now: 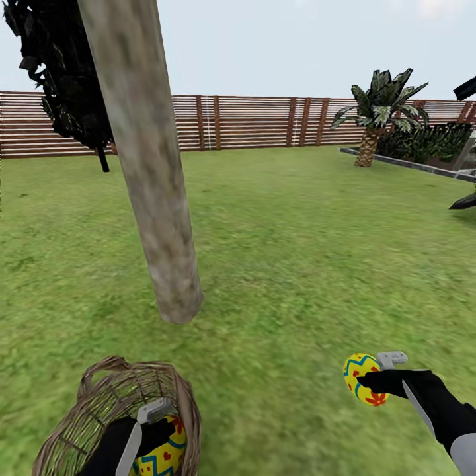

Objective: Take the three Easter eggs out of the wicker basket on the lawn in the garden, then place them on the lawn next to a single tree (choose any tree) so that all three eggs are next to the same tree and none are left in the basket.

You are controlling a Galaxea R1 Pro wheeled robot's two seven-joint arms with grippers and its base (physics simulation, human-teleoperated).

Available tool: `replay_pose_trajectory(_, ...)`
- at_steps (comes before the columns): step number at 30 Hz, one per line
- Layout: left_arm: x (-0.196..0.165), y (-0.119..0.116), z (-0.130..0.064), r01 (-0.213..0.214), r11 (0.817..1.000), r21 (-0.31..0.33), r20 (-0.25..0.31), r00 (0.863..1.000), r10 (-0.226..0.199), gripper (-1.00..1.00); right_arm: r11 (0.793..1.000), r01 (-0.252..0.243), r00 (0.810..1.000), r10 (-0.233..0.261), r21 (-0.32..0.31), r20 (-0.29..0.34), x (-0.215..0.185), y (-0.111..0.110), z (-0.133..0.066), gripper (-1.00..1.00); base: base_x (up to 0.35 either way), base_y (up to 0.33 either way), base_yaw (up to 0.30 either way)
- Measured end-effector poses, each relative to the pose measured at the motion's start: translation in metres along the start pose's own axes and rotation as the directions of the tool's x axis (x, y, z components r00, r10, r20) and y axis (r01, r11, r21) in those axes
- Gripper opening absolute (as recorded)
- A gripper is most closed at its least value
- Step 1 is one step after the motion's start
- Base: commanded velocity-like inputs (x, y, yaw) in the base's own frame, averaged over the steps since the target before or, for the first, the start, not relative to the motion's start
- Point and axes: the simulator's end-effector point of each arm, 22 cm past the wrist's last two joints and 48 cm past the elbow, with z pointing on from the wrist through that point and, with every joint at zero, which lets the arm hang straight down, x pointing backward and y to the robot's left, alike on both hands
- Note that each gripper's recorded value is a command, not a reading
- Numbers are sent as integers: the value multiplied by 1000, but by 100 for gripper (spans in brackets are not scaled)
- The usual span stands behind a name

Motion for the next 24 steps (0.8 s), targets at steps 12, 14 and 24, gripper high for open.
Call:
replay_pose_trajectory(12, -5, -10, -10, -4, 1000, 18, 19, 1000, 4, -100, 1000, -2, 999, 2, 1, 36, -15, -2, -14, -100, 0, 0, 0)
replay_pose_trajectory(14, -5, -10, -10, -3, 1000, 20, 19, 1000, 3, -100, 1000, -2, 999, 2, 2, 35, -15, -2, -14, -100, -27, 0, 0)
replay_pose_trajectory(24, -6, -11, -10, 2, 1000, 25, 21, 1000, -3, -100, 1000, -3, 999, 3, 1, 35, -15, -1, -14, -100, -195, 50, 0)
